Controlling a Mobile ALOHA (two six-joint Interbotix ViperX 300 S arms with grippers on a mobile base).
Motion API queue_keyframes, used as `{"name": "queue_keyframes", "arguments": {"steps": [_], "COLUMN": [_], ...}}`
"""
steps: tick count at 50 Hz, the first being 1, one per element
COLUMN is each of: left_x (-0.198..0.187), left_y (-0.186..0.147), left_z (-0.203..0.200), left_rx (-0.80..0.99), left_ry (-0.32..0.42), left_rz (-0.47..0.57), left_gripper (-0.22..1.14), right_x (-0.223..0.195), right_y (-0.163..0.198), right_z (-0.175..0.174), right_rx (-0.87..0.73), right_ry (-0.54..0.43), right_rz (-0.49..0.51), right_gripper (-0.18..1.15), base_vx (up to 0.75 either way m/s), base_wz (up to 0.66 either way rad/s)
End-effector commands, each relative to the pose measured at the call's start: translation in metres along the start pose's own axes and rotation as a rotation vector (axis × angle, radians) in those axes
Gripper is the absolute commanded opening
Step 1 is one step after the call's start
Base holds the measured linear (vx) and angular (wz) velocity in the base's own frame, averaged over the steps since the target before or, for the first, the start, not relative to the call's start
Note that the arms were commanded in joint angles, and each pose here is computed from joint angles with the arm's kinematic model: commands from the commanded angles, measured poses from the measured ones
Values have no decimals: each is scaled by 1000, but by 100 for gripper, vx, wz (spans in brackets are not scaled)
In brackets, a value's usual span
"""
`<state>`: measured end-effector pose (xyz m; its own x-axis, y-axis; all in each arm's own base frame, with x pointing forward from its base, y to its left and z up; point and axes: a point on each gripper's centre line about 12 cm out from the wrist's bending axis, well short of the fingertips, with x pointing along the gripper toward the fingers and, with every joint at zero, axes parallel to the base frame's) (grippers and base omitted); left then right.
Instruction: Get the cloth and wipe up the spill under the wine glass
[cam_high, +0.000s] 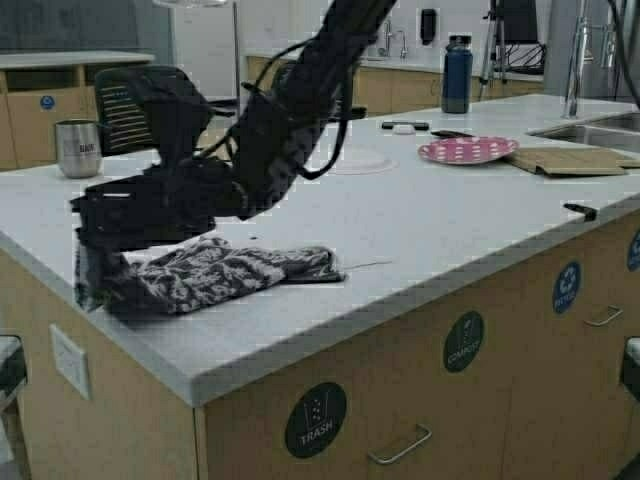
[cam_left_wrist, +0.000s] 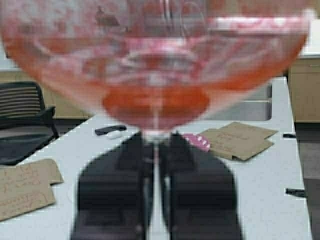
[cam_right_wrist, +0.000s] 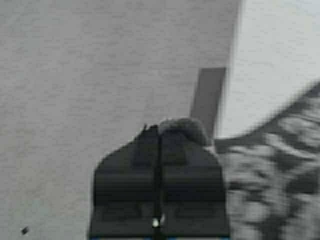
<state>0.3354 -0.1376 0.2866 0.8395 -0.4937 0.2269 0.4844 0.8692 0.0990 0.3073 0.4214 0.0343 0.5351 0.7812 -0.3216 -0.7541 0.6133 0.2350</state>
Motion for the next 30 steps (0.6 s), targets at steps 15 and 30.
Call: {"name": "queue_keyframes", "arguments": {"steps": [15, 30], "left_x": [16, 18], "left_y": [-3, -10], "left_z": [-56, -137], "left_rx": [-40, -87], "left_ry": [37, 107], "left_rz": [-24, -49], "left_gripper": [26, 26], "right_x": [-73, -74], "right_y": [-157, -159], "right_z": [11, 7], "right_rx": [154, 152], "right_ry": [-20, -9], "right_rz": [-344, -349], "right_gripper": [6, 6], "base_vx": [0, 0], "base_wz": [0, 0]}}
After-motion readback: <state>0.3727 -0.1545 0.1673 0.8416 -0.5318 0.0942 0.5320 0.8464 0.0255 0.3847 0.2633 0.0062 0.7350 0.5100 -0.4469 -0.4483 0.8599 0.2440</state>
